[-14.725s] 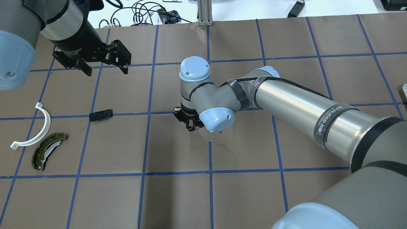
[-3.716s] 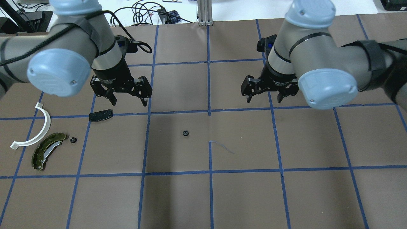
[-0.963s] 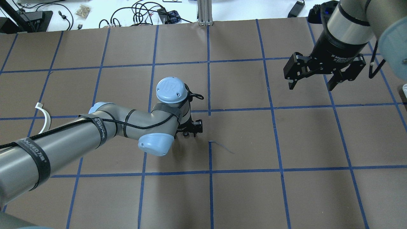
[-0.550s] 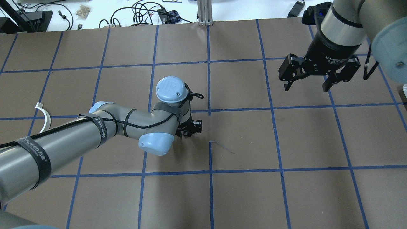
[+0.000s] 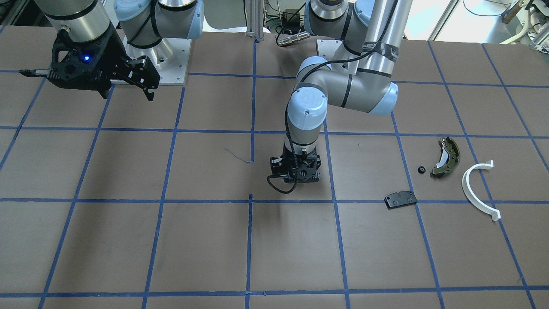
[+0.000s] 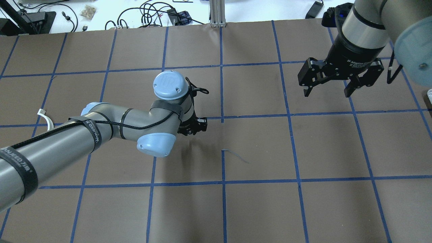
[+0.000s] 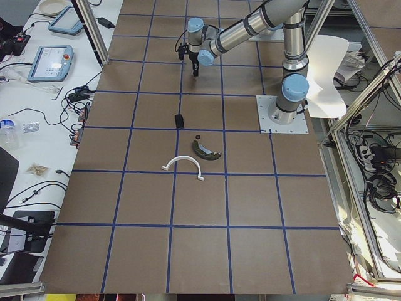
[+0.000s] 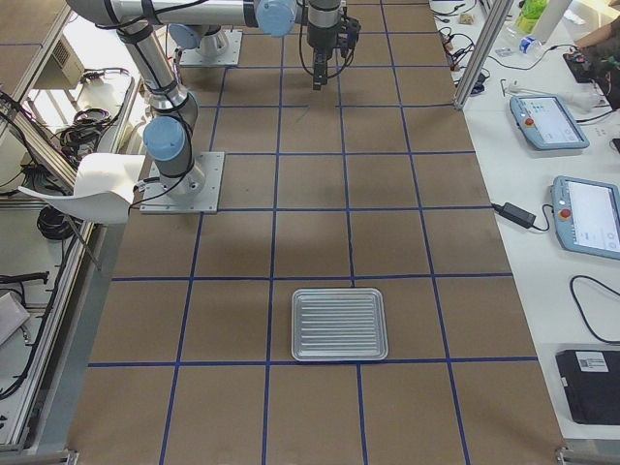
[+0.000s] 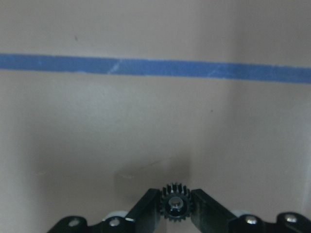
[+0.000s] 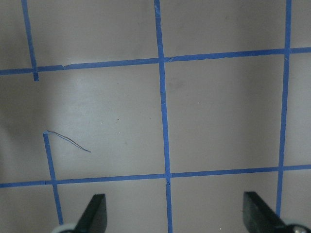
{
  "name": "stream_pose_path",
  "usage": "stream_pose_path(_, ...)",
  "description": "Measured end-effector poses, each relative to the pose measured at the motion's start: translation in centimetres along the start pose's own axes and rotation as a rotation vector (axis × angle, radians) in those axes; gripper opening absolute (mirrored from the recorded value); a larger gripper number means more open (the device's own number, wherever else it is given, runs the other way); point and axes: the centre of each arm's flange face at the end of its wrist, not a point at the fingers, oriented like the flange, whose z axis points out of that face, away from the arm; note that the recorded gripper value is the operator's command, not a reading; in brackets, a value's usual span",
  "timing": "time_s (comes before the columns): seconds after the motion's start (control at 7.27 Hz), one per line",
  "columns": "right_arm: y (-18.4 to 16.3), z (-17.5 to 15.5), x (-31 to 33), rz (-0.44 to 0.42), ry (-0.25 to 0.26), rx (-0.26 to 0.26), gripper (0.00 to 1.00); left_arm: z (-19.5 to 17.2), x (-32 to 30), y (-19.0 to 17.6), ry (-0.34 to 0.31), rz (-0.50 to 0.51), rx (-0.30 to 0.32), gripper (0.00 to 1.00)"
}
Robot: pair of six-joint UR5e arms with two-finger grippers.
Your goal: Place bearing gear from tray to pile
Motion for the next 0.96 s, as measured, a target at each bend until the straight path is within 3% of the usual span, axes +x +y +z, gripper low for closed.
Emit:
stream_pose_path(0.55, 0.0, 0.1, 0.0, 0.001, 0.001, -0.003, 1.0, -5.3, -15.2, -2.2, -0.075, 0.144, -0.071, 0.0)
stream_pose_path(0.96, 0.2, 0.5, -0.1, 0.002, 0.0, -0.007, 1.0, -3.9, -30.0, -2.4, -0.078, 0.149, -0.141, 0.0)
